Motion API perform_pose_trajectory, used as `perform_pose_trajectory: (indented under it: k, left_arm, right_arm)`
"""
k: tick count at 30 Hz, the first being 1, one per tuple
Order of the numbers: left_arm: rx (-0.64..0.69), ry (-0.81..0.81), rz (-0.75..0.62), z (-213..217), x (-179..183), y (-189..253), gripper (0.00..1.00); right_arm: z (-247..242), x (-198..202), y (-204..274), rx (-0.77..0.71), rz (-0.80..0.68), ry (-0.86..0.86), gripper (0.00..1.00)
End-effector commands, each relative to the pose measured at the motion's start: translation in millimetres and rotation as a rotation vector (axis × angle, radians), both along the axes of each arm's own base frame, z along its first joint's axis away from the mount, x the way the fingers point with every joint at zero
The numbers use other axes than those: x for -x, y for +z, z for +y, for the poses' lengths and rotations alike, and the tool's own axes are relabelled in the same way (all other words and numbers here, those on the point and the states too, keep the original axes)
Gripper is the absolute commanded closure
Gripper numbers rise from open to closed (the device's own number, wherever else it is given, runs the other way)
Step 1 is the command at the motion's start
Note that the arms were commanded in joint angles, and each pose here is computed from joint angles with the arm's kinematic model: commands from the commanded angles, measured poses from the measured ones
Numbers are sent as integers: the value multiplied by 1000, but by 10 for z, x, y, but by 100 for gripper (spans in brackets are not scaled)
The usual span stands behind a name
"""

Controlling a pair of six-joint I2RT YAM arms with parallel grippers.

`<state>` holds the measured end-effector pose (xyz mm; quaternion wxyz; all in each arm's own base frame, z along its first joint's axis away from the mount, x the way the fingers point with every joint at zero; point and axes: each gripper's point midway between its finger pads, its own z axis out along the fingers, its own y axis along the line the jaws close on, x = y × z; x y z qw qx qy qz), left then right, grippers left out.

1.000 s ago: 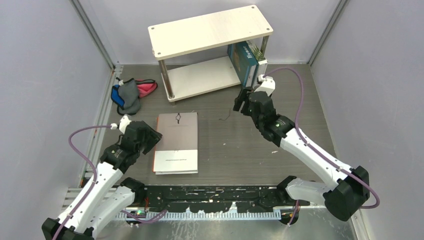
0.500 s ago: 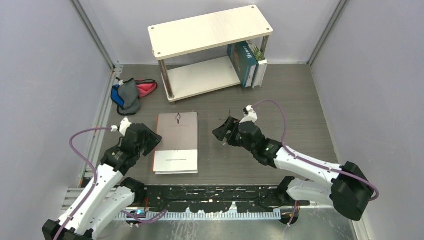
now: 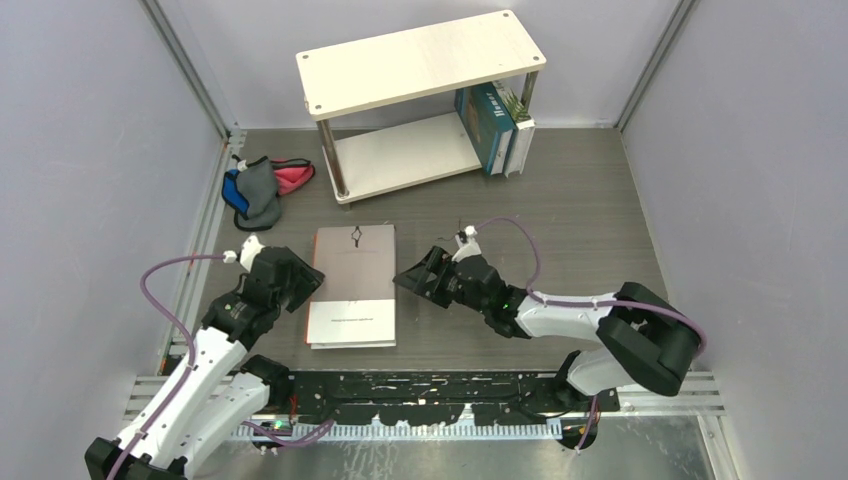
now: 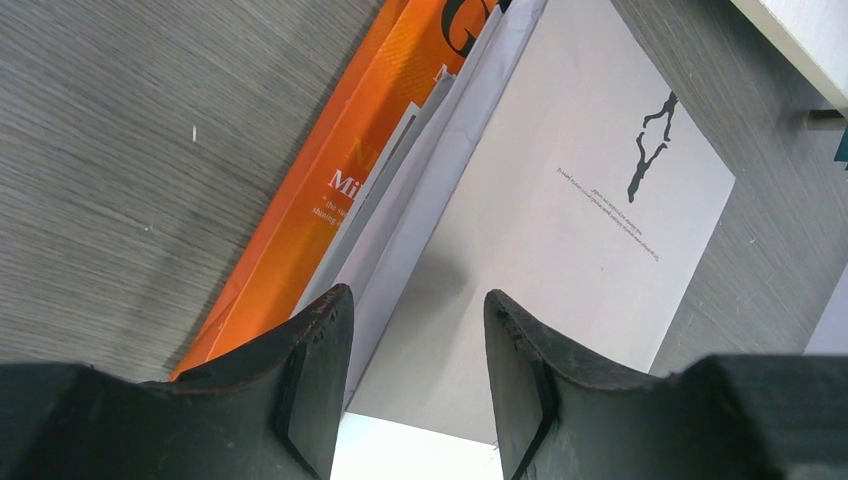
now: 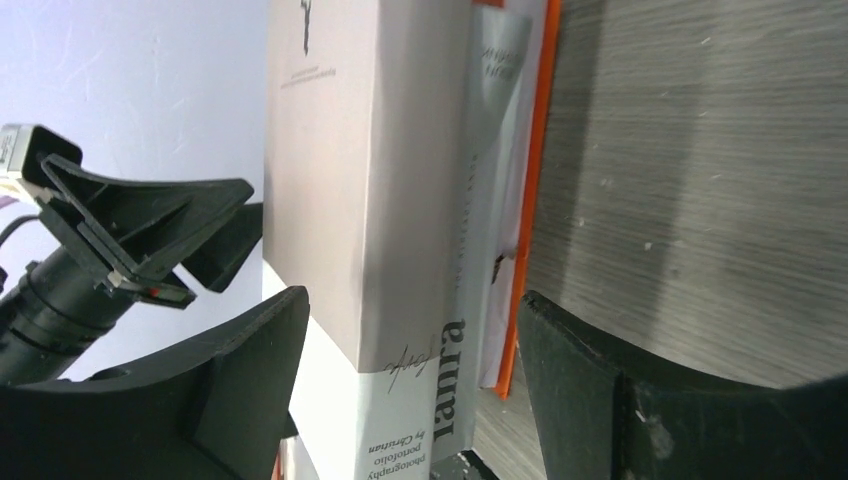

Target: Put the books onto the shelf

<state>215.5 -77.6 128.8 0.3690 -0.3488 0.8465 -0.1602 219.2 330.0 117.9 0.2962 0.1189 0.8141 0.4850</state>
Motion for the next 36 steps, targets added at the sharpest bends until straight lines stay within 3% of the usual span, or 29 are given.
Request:
perform_pose_trajectory:
  k: [1,23,36]
  left_arm:
    - [8,-17,-30,-29,-56,48,49]
    - [24,-4,-20,-8,25,-38,63]
    - [47,3,-22,-8,76,-54,68]
  right_arm:
    - [282,80,345,-158,-48,62,19]
    - [577,483,148,-208,-1,122,20]
    - [676,591,225,-268,8,150,36]
